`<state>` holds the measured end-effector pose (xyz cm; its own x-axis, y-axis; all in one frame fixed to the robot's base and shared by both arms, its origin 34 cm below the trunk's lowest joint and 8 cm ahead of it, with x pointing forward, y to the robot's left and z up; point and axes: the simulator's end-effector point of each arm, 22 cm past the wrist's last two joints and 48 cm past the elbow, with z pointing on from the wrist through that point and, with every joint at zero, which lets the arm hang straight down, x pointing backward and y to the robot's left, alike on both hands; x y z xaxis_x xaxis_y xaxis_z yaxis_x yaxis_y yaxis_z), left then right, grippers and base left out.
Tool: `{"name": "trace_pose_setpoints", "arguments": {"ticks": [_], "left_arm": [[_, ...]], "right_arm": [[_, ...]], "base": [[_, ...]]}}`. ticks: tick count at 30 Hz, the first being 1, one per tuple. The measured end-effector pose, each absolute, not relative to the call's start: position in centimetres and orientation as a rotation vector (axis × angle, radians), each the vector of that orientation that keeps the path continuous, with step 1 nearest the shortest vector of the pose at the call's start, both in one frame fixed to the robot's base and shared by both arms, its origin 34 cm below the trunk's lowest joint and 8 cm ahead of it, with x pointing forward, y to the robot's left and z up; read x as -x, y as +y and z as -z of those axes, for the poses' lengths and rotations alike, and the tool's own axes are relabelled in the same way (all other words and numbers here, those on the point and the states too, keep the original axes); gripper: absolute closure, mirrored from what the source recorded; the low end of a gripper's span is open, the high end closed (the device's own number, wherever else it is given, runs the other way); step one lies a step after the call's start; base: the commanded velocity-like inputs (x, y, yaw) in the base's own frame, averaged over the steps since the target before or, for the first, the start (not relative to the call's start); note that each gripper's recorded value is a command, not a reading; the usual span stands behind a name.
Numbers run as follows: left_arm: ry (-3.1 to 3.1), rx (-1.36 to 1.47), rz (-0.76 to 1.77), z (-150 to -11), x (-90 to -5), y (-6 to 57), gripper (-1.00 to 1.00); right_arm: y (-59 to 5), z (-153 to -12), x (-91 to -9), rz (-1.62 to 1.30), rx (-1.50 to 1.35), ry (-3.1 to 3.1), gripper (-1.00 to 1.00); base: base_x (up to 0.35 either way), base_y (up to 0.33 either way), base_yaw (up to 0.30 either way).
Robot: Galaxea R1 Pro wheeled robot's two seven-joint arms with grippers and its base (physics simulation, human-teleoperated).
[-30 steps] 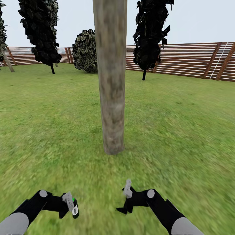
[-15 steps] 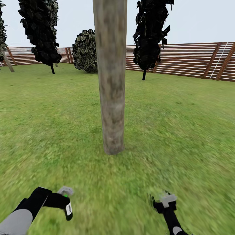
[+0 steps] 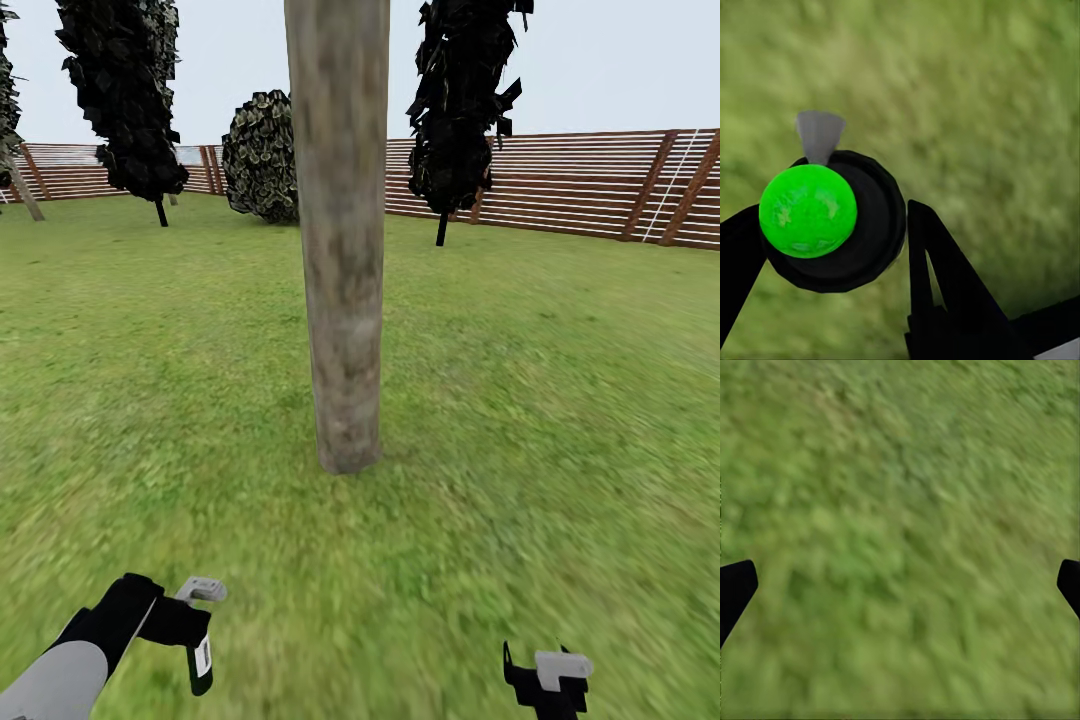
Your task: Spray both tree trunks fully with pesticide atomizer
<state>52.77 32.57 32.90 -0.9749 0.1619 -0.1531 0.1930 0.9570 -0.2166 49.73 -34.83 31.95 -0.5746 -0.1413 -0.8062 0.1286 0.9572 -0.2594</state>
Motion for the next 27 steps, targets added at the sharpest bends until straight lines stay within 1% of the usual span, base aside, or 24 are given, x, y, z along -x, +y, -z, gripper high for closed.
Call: {"name": "trace_pose_setpoints", "arguments": {"ticks": [5,9,12,15,18,27], "left_arm": [[2.978,-0.268,0.351,-32.9,-52.7,32.4,1.00],[2.975,-0.269,0.348,-33.0,-53.1,32.3,1.00],[2.979,-0.275,0.371,-33.0,-53.1,30.9,1.00],[2.990,-0.283,0.373,-32.8,-53.0,29.9,1.00],[2.994,-0.280,0.326,-32.6,-53.1,30.3,1.00],[2.999,-0.284,0.292,-32.4,-53.1,30.7,1.00]], "right_arm": [[-34.7,-31.9,-49.6,0.358,0.007,2.155,-1.00],[-34.3,-31.8,-49.6,0.353,0.002,2.156,-1.00],[-34.2,-31.8,-49.6,0.352,0.000,2.158,-1.00],[-34.2,-31.8,-49.6,0.351,0.000,2.158,-1.00],[-34.2,-31.8,-49.6,0.350,0.000,2.159,-1.00],[-34.2,-31.8,-49.6,0.350,0.000,2.158,-1.00]], "base": [[0.042,0.000,0.000],[0.256,0.000,0.000],[0.327,0.000,-0.076],[0.334,0.000,-0.221],[0.337,0.000,-0.284],[0.338,0.000,-0.297]]}}
